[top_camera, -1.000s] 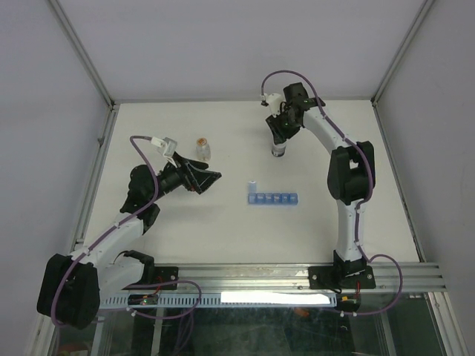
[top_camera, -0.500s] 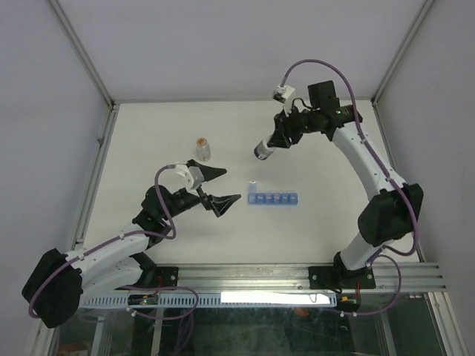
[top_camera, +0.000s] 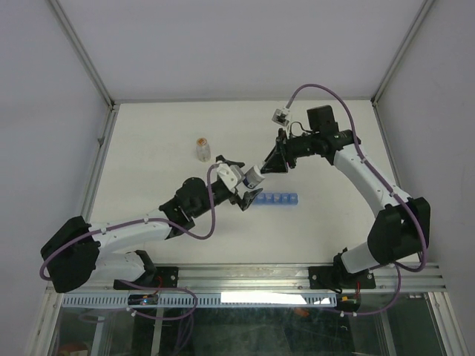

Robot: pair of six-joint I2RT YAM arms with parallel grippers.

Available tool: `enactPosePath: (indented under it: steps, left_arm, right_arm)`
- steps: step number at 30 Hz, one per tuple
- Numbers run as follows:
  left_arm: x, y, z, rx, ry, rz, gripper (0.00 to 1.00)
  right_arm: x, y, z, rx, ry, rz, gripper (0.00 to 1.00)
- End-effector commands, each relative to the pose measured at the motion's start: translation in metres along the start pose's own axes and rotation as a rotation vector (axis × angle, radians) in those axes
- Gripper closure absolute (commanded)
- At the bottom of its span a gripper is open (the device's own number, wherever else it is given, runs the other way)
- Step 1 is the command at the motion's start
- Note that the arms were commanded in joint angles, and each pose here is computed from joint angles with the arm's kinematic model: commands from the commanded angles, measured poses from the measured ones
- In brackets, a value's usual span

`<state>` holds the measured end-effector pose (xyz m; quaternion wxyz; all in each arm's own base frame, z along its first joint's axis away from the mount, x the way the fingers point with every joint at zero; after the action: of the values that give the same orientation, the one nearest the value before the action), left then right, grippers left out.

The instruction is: Sort the pills into containers

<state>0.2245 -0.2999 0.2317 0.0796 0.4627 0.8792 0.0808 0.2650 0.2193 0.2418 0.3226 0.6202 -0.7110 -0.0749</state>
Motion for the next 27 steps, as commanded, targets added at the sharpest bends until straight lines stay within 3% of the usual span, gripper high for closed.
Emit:
enactPosePath:
  steps: [1, 5, 8, 19, 21, 24, 27]
  left_arm:
    - [-0.020, 0.012, -0.002, -0.044, 0.081, -0.093, 0.01]
    - [-0.030, 0.015, 0.005, -0.020, 0.141, -0.142, 0.03]
    - [-0.033, 0.018, 0.005, -0.007, 0.174, -0.158, 0.15]
    - [-0.031, 0.003, -0.003, 0.029, 0.140, -0.056, 0.24]
    - [-0.031, -0.001, -0.003, 0.022, 0.137, -0.033, 0.35]
    - [-0.029, -0.004, -0.003, 0.026, 0.133, -0.012, 0.67]
    - [-0.024, -0.010, -0.003, 0.024, 0.129, 0.036, 0.90]
  right_arm:
    - [0.006, 0.033, -0.026, 0.131, -0.083, -0.076, 1.00]
    - [0.004, 0.038, -0.025, 0.148, -0.075, -0.082, 1.00]
    - [0.003, 0.039, -0.024, 0.161, -0.069, -0.073, 1.00]
    - [-0.003, 0.034, -0.020, 0.189, -0.032, -0.038, 1.00]
    - [-0.004, 0.035, -0.018, 0.193, -0.023, -0.045, 1.00]
    - [-0.006, 0.036, -0.015, 0.207, -0.007, -0.056, 1.00]
    - [-0.007, 0.038, -0.008, 0.250, 0.018, -0.075, 1.00]
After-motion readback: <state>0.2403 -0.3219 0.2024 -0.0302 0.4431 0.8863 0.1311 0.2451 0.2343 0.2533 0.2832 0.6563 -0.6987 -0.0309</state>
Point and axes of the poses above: each gripper's point midway between its finger pads, its own x axis back along the fingers, its own y axis along the line the jaws close on, z = x × y, the point moved 3 cm from there along x, back along the fingers, and after that the axes turned 4 degrees about -x, right-handed, at the moved point
